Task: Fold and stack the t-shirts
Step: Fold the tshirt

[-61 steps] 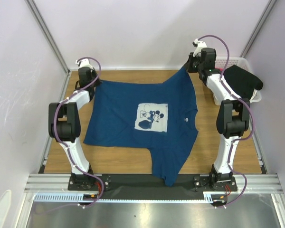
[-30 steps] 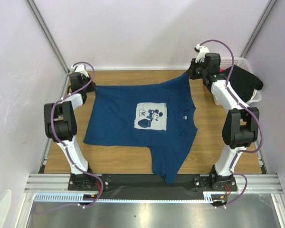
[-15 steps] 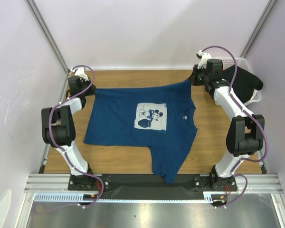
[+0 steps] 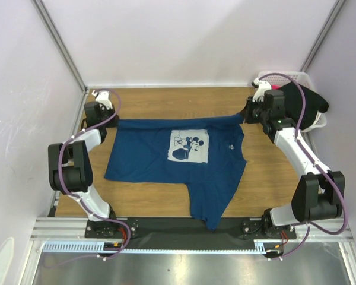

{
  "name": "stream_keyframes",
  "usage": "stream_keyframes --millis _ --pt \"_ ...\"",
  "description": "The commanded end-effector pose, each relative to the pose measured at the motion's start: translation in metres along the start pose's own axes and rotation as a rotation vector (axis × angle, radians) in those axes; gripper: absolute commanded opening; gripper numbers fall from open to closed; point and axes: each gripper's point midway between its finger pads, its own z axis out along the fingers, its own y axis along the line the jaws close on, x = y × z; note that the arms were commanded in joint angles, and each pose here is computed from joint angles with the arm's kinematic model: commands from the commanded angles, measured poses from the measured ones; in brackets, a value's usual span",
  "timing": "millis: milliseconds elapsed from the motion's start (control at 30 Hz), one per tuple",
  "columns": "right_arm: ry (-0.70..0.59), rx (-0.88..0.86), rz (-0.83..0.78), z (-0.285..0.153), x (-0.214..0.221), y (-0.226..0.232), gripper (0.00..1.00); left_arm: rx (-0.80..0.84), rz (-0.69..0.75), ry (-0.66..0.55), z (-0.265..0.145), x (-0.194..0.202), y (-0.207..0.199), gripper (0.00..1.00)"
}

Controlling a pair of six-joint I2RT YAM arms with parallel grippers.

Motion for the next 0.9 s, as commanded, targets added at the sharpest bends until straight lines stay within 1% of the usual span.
stream_keyframes --millis 0,200,333,500,667,867 --pt "0.021 0.000 0.030 -0.013 0.014 0.005 0.00 0.021 0.093 -0.032 -0.018 -0.017 -0.003 0.00" --pt "0.105 -0.005 0.050 -0.021 0.053 0.010 0.00 0.018 0.149 0.022 -0.031 -0.003 -0.002 0.00" --pt "0.154 -0.005 0.044 -0.021 0.069 0.015 0.00 0.024 0.157 0.059 -0.039 0.011 -0.004 0.00" --pt "0.188 -0.011 0.048 -0.018 0.080 0.016 0.00 0.005 0.159 0.094 -0.048 0.028 -0.001 0.00" --pt "0.235 -0.015 0.050 -0.017 0.091 0.019 0.00 0.013 0.166 0.111 -0.052 0.034 -0.003 0.00" --pt "0.249 -0.009 0.053 -0.018 0.094 0.019 0.00 0.023 0.164 0.143 -0.053 0.040 -0.004 0.00"
